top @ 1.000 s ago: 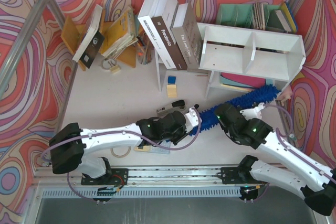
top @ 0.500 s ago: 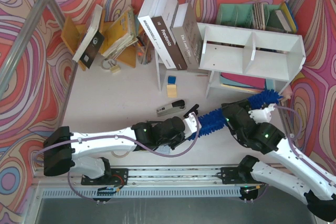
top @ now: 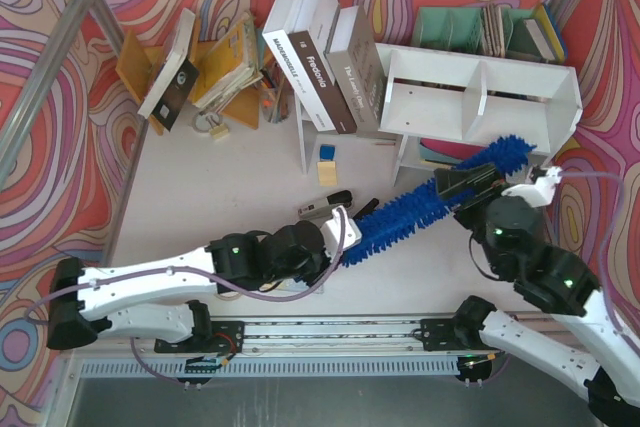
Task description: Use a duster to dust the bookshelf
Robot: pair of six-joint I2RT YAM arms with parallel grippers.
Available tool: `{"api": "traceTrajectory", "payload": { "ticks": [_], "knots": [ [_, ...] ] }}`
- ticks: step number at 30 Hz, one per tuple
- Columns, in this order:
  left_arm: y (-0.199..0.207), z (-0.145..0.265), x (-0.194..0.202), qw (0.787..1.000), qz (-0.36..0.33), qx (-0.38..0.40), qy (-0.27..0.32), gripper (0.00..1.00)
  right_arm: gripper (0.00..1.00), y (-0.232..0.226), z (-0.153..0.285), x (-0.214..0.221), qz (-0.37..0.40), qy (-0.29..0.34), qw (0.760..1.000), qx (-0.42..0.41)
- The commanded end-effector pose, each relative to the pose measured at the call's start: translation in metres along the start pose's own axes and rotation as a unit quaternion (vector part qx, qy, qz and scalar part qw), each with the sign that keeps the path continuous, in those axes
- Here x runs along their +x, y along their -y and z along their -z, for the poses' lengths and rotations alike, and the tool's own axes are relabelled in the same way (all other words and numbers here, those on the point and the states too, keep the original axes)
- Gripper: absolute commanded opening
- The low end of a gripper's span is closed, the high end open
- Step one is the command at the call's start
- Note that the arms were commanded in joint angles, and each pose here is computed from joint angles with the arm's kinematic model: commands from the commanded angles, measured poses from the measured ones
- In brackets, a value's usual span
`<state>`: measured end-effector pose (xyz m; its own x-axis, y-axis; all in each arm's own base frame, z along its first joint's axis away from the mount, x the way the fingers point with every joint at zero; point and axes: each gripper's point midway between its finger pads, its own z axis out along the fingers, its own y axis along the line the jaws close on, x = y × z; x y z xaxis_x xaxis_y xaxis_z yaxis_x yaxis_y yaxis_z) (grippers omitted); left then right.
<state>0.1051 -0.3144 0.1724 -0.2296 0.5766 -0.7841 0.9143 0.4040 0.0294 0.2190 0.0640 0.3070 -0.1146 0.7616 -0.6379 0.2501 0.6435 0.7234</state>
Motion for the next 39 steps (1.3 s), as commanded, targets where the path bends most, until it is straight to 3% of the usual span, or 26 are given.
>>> {"api": "traceTrajectory", "payload": {
  "ticks": [1, 9, 14, 18, 24, 31, 39],
  "knots": [
    [0.01, 0.03, -0.008, 1.0, 0.025, 0.009, 0.006, 0.0, 0.83, -0.043, 0.02, -0.056, 0.089, 0.057, 0.992, -0.066],
    [-0.04, 0.073, -0.049, 0.982, 0.088, -0.123, 0.111, 0.0, 0.84, -0.116, 0.041, -0.09, 0.193, 0.084, 0.961, -0.18],
    [-0.068, 0.082, -0.065, 0.96, 0.126, -0.207, 0.143, 0.0, 0.85, -0.127, 0.042, -0.088, 0.248, 0.109, 0.936, -0.223],
    [-0.066, 0.082, -0.066, 0.956, 0.13, -0.194, 0.177, 0.0, 0.88, -0.111, 0.031, -0.071, 0.284, 0.12, 0.924, -0.225],
    [-0.089, 0.108, -0.095, 0.929, 0.156, -0.263, 0.208, 0.0, 0.9, -0.073, 0.003, -0.024, 0.318, 0.082, 0.924, -0.198],
    [-0.073, 0.077, -0.137, 0.922, 0.212, -0.252, 0.205, 0.0, 0.92, -0.025, -0.021, 0.031, 0.331, 0.052, 0.923, -0.191],
    [-0.058, 0.054, -0.17, 0.903, 0.286, -0.254, 0.197, 0.0, 0.94, 0.011, -0.032, 0.055, 0.315, 0.044, 0.933, -0.171]
  ]
}}
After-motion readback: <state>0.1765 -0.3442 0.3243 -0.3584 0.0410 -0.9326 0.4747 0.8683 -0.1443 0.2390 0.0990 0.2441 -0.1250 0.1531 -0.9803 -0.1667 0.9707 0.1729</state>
